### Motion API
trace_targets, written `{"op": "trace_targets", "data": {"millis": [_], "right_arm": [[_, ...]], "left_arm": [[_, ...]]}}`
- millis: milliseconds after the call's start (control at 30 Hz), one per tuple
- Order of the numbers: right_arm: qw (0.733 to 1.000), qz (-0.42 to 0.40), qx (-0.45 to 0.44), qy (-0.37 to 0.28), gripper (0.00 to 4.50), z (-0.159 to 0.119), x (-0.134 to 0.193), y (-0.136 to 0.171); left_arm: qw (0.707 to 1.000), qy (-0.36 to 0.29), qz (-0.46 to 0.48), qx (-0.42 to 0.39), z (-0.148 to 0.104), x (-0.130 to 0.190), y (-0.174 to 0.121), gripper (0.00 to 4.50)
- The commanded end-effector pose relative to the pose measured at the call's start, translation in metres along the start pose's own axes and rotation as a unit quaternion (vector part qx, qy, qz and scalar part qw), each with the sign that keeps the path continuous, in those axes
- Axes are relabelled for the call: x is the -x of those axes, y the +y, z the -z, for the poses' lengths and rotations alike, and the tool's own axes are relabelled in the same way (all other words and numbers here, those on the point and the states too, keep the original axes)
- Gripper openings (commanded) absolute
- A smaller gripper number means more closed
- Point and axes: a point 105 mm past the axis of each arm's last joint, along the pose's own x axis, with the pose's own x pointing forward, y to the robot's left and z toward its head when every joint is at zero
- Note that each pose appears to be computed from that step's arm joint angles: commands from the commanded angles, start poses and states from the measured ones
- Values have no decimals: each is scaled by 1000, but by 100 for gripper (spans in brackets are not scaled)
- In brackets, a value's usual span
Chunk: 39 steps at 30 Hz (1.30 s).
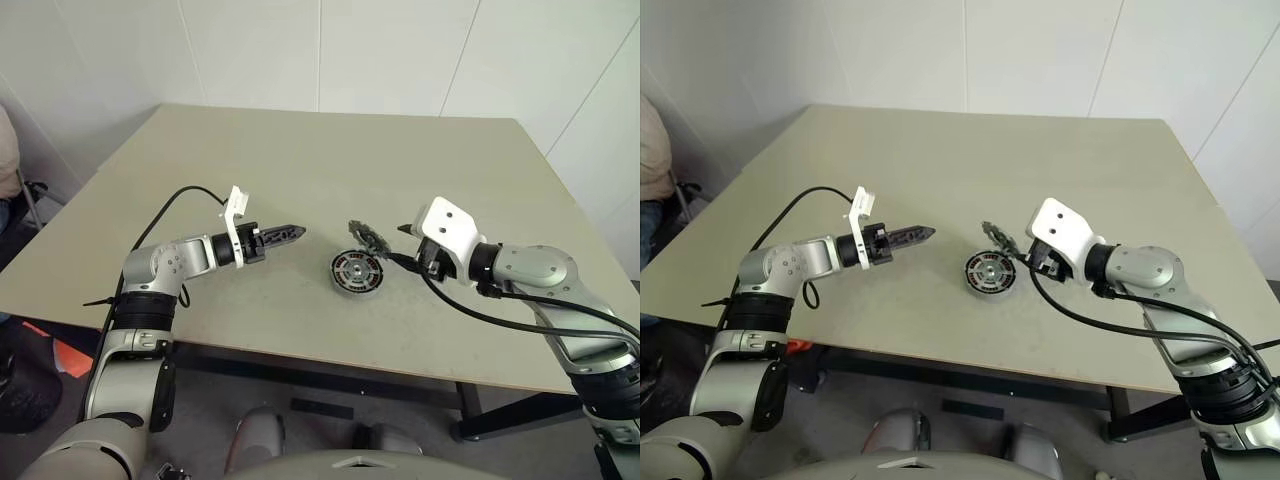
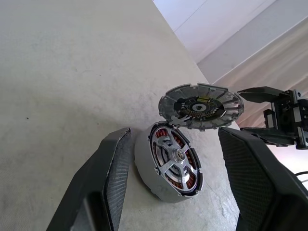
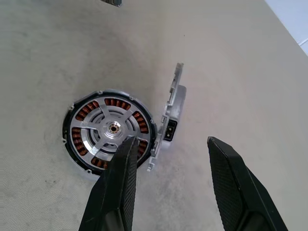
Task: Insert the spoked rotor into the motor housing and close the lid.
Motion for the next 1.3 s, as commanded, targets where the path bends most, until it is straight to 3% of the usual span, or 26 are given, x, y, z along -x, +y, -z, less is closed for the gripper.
{"op": "trace_targets", "data": {"millis": [33, 133, 300, 600, 733, 1033, 1300], "right_arm": [[999, -4, 28, -24, 258, -17, -3, 0], [999, -3, 33, -28, 258, -17, -10, -1], [999, 10, 31, -15, 95, -4, -22, -6], [999, 24, 28, -8, 95, 9, -32, -10], [999, 30, 34, -13, 3, 7, -30, -13], [998, 35, 48, -30, 3, -7, -25, -19], [989, 136, 38, -54, 3, -14, -25, -57]], "left_arm": [[1000, -13, 7, -22, -11, 1, -6, 303], [1000, -12, 7, -21, -9, 1, -6, 303], [1000, -14, 6, -20, -8, 0, -6, 303], [1000, -17, 2, -18, -8, 1, -5, 303], [1000, -15, 1, -17, -6, 2, -5, 303], [1000, -15, 2, -16, -6, -2, -5, 303], [1000, -15, 5, -16, -4, -4, -7, 303]]}}
